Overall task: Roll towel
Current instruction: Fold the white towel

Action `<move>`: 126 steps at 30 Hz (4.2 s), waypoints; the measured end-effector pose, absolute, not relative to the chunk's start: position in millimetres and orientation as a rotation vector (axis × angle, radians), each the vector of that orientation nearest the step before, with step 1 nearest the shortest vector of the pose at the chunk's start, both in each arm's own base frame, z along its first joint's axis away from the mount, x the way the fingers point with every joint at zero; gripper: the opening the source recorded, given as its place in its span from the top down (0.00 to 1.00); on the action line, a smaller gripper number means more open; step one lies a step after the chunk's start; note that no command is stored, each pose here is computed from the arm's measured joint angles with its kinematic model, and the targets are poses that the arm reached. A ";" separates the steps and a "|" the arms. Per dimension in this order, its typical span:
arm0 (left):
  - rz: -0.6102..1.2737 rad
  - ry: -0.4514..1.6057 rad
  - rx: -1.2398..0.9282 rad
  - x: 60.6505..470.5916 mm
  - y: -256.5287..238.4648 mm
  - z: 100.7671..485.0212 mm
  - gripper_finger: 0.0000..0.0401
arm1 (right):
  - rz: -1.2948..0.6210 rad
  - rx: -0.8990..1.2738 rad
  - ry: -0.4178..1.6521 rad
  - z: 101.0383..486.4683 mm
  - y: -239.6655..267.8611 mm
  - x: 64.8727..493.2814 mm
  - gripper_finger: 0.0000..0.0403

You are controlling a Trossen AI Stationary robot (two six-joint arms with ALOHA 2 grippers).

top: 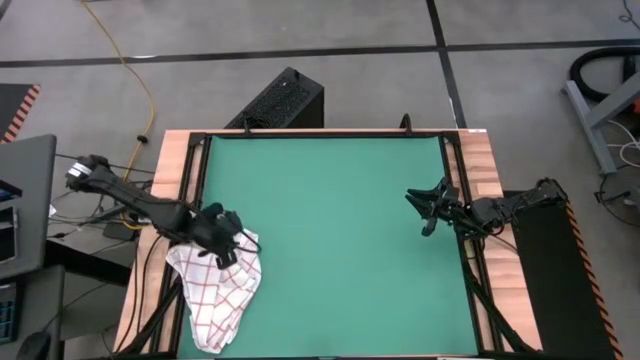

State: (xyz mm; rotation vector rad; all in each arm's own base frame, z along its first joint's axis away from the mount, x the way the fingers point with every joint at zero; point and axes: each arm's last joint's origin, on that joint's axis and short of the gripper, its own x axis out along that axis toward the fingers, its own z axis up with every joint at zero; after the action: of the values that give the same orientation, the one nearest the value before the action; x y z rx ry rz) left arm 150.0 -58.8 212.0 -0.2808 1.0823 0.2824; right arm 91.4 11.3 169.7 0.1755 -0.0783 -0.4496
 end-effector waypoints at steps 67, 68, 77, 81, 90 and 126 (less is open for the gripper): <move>0.408 1.034 0.326 205.4 -117.7 242.6 1.00 | -0.449 0.176 -0.078 169.7 11.3 91.3 0.72; 0.413 1.003 0.364 210.6 -116.2 254.0 1.00 | -0.450 0.176 -0.078 169.7 11.2 91.3 0.72; 0.392 0.801 0.650 244.0 -98.4 352.9 1.00 | -0.392 0.206 -0.133 175.8 11.4 91.9 0.72; 0.389 0.712 0.709 254.0 -85.5 391.8 1.00 | -0.348 0.230 -0.182 180.9 11.3 91.9 0.72; 0.428 0.626 0.819 271.3 -41.8 433.3 1.00 | -0.284 0.112 -0.193 185.9 13.1 101.2 0.72; -0.576 0.668 0.200 259.7 -60.3 427.0 1.00 | -0.015 -0.179 0.237 175.7 65.6 280.3 0.72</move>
State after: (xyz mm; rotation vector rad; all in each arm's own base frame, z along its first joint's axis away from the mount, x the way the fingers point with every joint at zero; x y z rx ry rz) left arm 259.7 -60.3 427.0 0.1996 0.6680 -0.5762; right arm 280.3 65.6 175.7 -0.1791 0.2373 -0.0154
